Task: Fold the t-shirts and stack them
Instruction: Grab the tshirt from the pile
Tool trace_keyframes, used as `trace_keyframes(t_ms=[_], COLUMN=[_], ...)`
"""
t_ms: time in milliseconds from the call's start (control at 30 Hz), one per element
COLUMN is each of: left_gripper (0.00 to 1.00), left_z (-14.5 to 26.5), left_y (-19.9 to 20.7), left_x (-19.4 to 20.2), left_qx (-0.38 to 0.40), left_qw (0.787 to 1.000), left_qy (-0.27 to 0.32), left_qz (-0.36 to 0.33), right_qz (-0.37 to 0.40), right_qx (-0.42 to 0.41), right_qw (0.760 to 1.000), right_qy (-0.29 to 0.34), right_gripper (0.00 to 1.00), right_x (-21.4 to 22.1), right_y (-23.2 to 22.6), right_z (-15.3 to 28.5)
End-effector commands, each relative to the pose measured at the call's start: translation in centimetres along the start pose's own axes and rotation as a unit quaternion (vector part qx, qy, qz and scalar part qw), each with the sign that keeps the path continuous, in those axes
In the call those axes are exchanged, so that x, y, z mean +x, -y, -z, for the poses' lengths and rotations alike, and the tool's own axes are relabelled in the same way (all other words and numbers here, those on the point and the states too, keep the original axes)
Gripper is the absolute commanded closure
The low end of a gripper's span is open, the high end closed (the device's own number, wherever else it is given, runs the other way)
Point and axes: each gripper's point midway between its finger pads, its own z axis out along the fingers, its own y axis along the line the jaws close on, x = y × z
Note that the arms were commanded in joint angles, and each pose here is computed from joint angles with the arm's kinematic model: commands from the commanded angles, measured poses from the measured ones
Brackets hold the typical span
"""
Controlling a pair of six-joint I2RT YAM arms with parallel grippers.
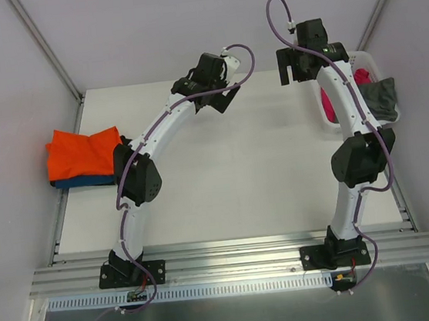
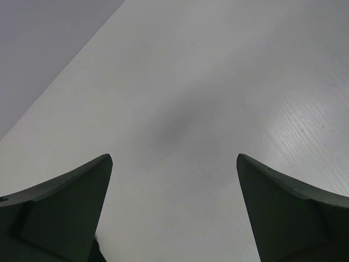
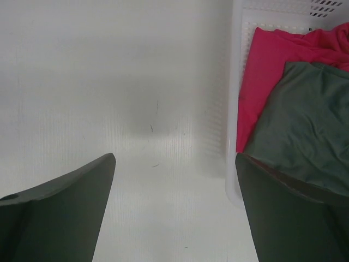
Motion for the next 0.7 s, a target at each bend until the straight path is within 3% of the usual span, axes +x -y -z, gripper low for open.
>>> trace_keyframes(t_ms=[0,667], left_gripper=[0.01,0.01], left_z=[0.7,0.5], left_y=[-1.8,-1.8], left_x=[-1.7,-1.6], left_qx=[-0.024,-0.023], left_qw=[0.999,0.999], left_qy=[0.025,0.025], left_qz=[0.006,0.009], right_qz=[0.004,0.039], right_qx=[0.012,0.013], right_qw=[0.999,0.999], right_qy=[0.031,0.031], right_gripper=[0.03,0.03], right_x=[-1.9,-1.8], right_y=[-0.4,-1.7], right_z=[0.9,0.2])
